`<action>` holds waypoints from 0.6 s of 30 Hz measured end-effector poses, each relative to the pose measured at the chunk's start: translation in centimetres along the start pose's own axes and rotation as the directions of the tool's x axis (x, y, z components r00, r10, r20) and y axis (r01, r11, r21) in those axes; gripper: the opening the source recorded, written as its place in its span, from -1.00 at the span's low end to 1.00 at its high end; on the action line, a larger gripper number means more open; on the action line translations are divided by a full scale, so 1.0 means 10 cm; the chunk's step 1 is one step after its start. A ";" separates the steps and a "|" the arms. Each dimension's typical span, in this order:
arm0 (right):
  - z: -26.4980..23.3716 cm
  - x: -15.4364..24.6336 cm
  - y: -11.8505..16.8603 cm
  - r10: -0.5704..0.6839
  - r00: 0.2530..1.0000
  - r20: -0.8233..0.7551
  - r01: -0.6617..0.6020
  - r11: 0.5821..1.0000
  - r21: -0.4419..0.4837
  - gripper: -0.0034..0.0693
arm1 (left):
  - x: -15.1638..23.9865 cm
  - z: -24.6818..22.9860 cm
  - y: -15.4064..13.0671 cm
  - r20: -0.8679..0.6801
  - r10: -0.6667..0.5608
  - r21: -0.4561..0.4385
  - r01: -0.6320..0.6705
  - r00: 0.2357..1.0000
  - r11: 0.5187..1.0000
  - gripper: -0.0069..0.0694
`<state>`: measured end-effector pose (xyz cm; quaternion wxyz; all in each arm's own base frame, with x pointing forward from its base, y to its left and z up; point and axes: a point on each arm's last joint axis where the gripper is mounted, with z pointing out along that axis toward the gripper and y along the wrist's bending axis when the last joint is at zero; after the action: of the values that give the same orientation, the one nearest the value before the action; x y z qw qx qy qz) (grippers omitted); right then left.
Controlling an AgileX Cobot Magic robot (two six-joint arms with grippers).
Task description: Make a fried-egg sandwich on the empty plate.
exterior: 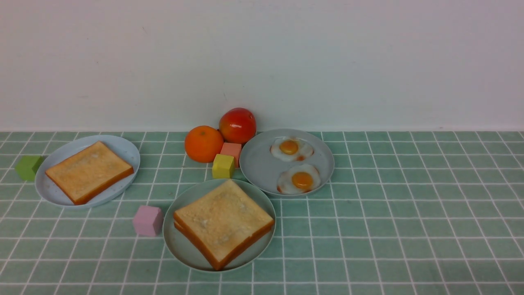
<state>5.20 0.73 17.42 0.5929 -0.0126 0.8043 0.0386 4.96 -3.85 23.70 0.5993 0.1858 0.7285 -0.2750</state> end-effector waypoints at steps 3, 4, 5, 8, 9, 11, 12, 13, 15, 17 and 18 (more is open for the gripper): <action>0.00 0.00 0.00 0.000 1.000 0.000 0.000 1.000 0.000 -0.94 | 0.00 0.00 0.00 0.000 0.000 0.000 0.000 1.000 1.000 -0.77; 0.00 0.00 0.00 0.000 1.000 0.000 0.000 1.000 0.000 -0.94 | 0.00 0.00 0.00 -0.001 0.000 0.000 0.000 1.000 1.000 -0.77; 0.00 0.00 0.00 0.000 1.000 0.000 0.000 1.000 0.000 -0.94 | 0.01 0.00 0.00 0.000 0.002 0.000 -0.002 1.000 1.000 -0.77; 0.00 0.00 0.00 0.000 1.000 0.000 0.000 1.000 0.000 -0.93 | 0.03 0.00 0.02 0.006 0.082 -0.013 -0.082 0.997 0.997 -0.77; 0.00 0.00 0.00 0.000 1.000 0.000 0.000 1.000 0.000 -0.93 | 0.02 -0.01 0.03 0.022 0.090 -0.028 -0.090 0.996 0.996 -0.79; 0.00 0.00 0.00 0.001 1.000 0.000 -0.001 1.000 0.000 -0.93 | 0.01 -0.04 0.05 0.048 0.084 -0.067 -0.081 0.995 0.994 -0.84; 0.00 0.00 0.00 0.001 1.000 0.000 -0.001 1.000 0.000 -0.93 | 0.00 -0.07 0.07 0.077 0.072 -0.114 -0.063 0.994 0.991 -0.85; 0.00 0.00 0.00 0.001 1.000 0.000 -0.001 1.000 0.000 -0.92 | 0.00 -0.07 0.08 0.083 0.066 -0.122 -0.056 0.994 0.991 -0.85; 0.00 0.00 0.00 0.001 1.000 0.000 -0.001 1.000 0.000 -0.92 | 0.03 -0.12 0.14 0.149 0.056 -0.236 -0.019 0.987 0.972 -0.85; 0.00 0.00 0.00 0.001 1.000 0.000 -0.001 1.000 0.000 -0.92 | 0.12 -0.12 0.20 0.189 0.032 -0.329 0.032 0.981 0.944 -0.85; 0.00 0.00 0.00 0.001 1.000 0.000 -0.001 1.000 0.000 -0.91 | 0.19 -0.11 0.24 0.199 0.015 -0.374 0.062 0.980 0.925 -0.85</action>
<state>5.20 0.74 17.42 0.5929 -0.0123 0.8042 0.0391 5.17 -1.39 21.57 0.6899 0.0297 0.7068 -0.1536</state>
